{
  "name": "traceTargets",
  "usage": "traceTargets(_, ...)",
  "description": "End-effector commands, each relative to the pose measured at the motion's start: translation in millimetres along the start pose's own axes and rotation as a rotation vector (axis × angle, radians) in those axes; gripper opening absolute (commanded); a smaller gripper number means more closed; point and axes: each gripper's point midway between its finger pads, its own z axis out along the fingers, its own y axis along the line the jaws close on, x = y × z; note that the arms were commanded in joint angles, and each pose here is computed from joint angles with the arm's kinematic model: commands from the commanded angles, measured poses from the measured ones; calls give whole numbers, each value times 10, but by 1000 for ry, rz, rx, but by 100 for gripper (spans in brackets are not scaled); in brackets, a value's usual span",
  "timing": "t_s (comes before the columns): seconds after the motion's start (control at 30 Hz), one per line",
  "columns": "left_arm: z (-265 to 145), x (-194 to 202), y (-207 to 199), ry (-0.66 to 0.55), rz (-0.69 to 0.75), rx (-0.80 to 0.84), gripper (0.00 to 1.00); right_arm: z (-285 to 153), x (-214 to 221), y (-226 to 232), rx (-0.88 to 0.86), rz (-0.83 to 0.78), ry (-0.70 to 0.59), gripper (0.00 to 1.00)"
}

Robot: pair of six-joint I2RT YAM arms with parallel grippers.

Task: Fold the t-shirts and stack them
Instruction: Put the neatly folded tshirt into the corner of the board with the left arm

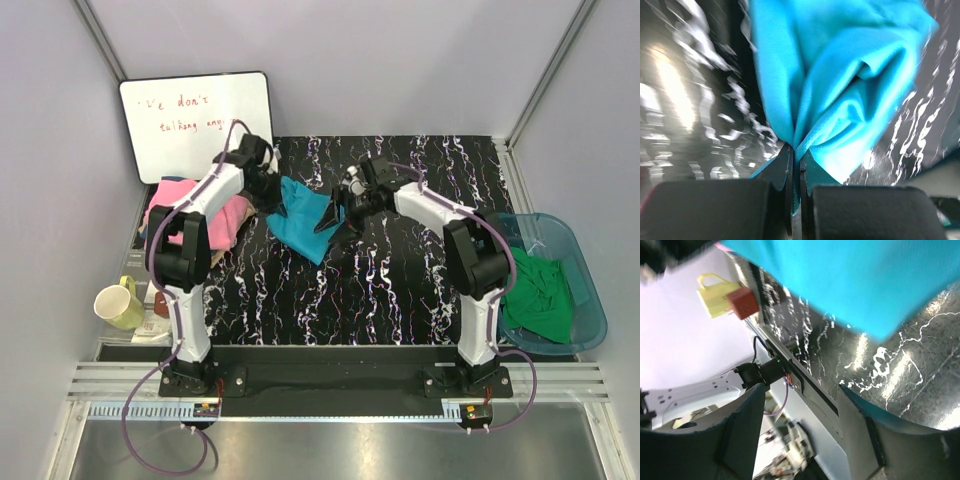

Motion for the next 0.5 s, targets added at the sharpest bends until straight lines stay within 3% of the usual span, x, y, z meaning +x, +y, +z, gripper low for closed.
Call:
traceTargets(0.0, -501, -370, 63, -124, 48, -75, 0, -396, -144, 323, -34, -124, -118, 68)
traceTargets(0.47, -1130, -617, 788, -206, -85, -167, 0, -544, 0, 42, -12, -68, -119, 70)
